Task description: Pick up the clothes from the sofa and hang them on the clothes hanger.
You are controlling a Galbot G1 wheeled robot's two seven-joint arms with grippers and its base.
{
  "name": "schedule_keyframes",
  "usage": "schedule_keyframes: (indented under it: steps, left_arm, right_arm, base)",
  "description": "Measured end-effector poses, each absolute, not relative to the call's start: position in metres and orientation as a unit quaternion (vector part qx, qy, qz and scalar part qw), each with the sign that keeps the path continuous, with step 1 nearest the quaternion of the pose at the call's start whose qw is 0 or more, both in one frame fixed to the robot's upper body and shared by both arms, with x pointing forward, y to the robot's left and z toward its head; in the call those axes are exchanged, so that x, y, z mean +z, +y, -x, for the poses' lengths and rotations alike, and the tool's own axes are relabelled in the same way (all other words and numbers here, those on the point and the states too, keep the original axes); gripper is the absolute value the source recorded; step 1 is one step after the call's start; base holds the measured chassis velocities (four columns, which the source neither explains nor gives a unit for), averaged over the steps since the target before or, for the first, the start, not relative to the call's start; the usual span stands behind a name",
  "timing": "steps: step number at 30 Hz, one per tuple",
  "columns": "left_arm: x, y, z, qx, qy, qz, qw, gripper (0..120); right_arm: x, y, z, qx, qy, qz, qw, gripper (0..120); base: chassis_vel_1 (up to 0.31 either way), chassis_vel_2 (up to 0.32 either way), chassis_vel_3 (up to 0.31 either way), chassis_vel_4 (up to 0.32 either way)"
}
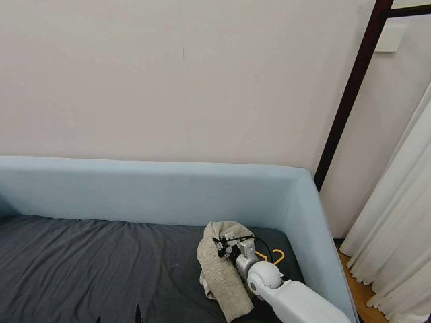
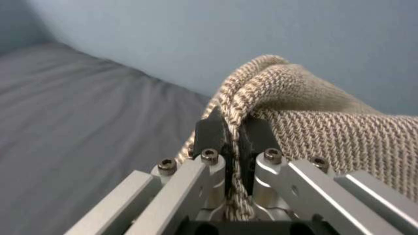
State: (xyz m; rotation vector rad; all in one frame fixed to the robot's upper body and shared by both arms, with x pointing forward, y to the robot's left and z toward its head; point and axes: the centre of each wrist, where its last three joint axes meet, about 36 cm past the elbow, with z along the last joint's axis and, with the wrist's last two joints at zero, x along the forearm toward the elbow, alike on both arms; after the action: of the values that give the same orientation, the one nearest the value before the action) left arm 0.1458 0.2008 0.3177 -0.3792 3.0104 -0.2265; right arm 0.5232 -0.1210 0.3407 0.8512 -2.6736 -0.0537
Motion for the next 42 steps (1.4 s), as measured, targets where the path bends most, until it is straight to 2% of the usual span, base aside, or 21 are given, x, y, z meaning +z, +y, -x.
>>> schedule_keyframes:
  steps: [9, 12, 21, 24, 30, 37, 40, 42]
  left_arm:
    - [0.320, 0.201, -0.150, -0.076, 0.987, 0.132, 0.052, 99]
    - [0.321, 0.201, -0.150, -0.078, 0.986, 0.137, 0.053, 99]
    - [0.321, 0.201, -0.152, -0.084, 0.983, 0.152, 0.057, 99]
    - [0.321, 0.200, -0.154, -0.086, 0.982, 0.158, 0.060, 99]
    - [0.321, 0.202, -0.155, -0.086, 0.981, 0.160, 0.063, 99]
    - [0.319, 0.202, -0.157, -0.087, 0.981, 0.160, 0.063, 99]
    - [0.316, 0.199, -0.157, -0.090, 0.982, 0.159, 0.059, 99]
    - [0.315, 0.199, -0.156, -0.090, 0.982, 0.158, 0.057, 99]
  right_arm:
    - [0.413, -0.090, -0.505, -0.070, -0.923, -0.356, 0.131, 1]
    - [0.453, -0.066, -0.497, -0.077, -0.910, -0.391, 0.117, 1]
    - [0.549, -0.014, -0.511, -0.072, -0.888, -0.450, 0.059, 1]
    - [0.601, 0.013, -0.512, -0.076, -0.876, -0.475, 0.032, 1]
    - [0.659, 0.043, -0.519, -0.091, -0.876, -0.473, -0.006, 1]
    - [0.683, 0.026, -0.521, -0.131, -0.894, -0.428, -0.002, 1]
    - [0.643, -0.008, -0.516, -0.141, -0.907, -0.394, 0.045, 1]
    - [0.631, -0.015, -0.515, -0.139, -0.910, -0.387, 0.054, 1]
  base:
    - [0.000, 0.000, 0.000, 0.000]
    - [0.000, 0.000, 0.000, 0.000]
    - [0.000, 0.000, 0.000, 0.000]
    - [0.000, 0.000, 0.000, 0.000]
    - [0.000, 0.000, 0.000, 0.000]
    - [0.000, 0.000, 0.000, 0.000]
    - [0.000, 0.000, 0.000, 0.000]
    - [0.000, 0.000, 0.000, 0.000]
